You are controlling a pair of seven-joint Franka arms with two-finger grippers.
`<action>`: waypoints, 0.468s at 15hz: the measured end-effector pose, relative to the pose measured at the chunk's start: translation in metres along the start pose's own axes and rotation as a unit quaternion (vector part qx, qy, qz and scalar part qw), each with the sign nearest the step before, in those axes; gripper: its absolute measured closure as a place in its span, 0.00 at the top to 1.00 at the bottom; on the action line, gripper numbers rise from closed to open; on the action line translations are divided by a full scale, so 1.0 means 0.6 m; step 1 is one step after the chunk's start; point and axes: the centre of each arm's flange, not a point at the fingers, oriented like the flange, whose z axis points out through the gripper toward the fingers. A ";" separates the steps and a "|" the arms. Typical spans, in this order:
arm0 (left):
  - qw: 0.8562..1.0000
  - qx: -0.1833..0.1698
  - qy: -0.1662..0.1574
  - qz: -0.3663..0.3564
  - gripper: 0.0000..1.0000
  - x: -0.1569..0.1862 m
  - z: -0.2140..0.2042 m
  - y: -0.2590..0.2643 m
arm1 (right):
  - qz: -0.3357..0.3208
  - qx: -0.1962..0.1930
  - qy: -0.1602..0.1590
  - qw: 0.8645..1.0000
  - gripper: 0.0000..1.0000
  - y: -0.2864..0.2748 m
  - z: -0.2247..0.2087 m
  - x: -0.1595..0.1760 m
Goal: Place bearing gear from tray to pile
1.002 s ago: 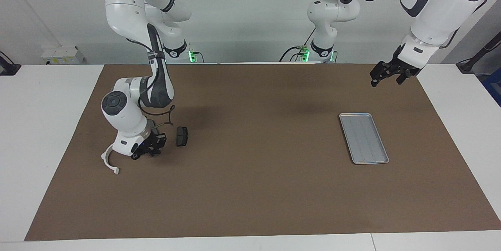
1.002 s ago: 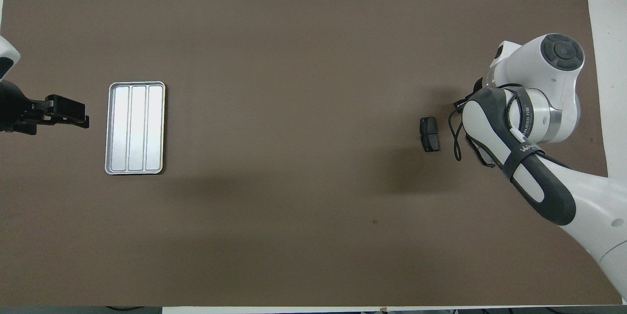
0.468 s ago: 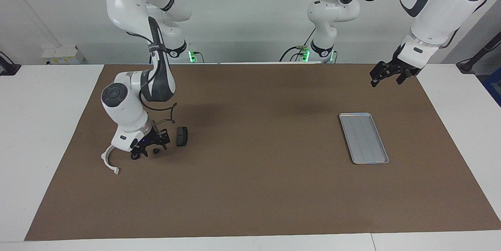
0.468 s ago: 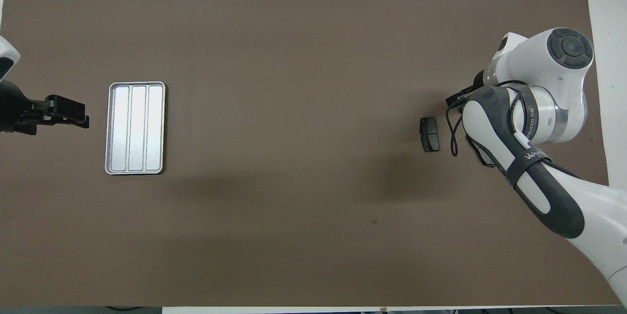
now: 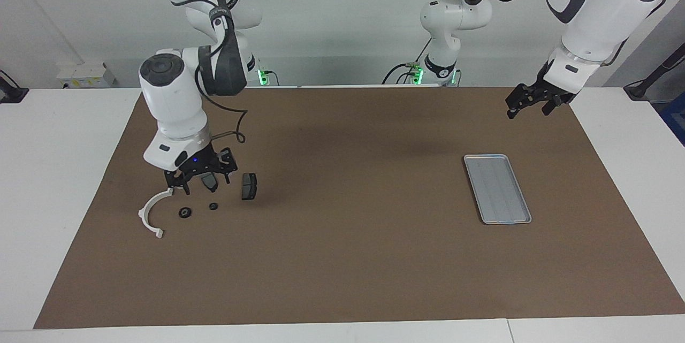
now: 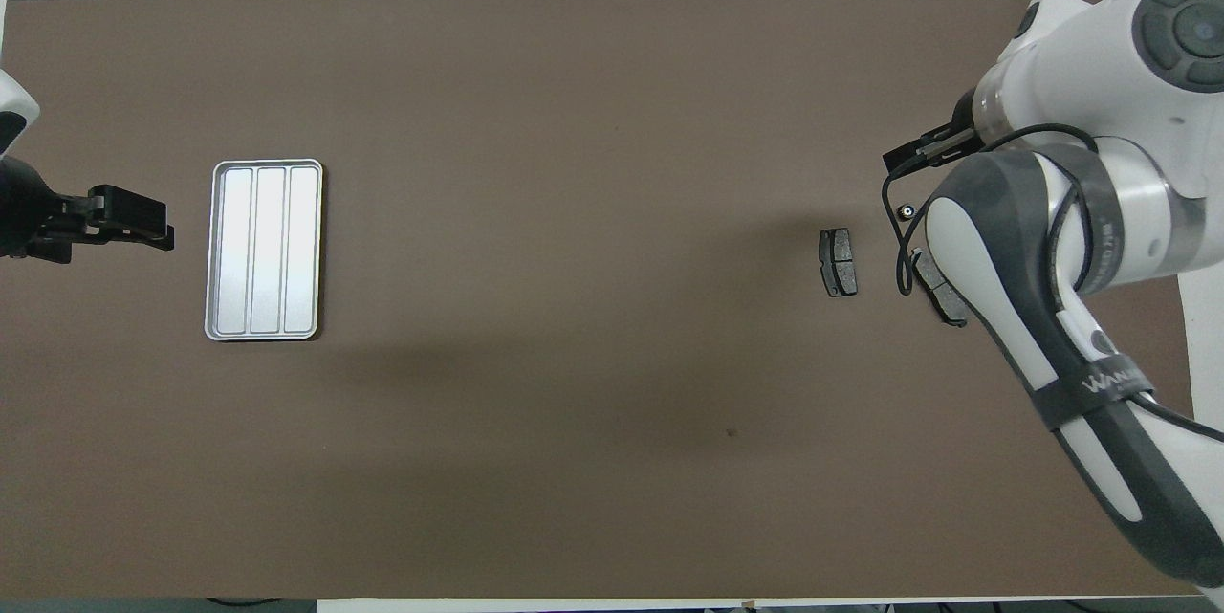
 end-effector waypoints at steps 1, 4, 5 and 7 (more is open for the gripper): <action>1.000 0.000 0.000 0.000 1.00 0.000 0.000 0.000 | 0.019 -0.001 -0.001 1.000 1.00 0.002 -0.039 -0.011; 1.000 0.000 0.000 0.000 1.00 0.000 0.000 0.000 | 0.070 0.003 -0.016 0.997 1.00 -0.003 -0.146 -0.063; 1.000 0.000 0.000 0.000 1.00 0.000 0.000 0.000 | 0.076 0.006 -0.019 0.997 1.00 -0.006 -0.174 -0.081; 1.000 0.000 0.000 0.000 1.00 0.000 0.000 0.000 | 0.078 0.006 -0.017 0.997 1.00 0.002 -0.210 -0.104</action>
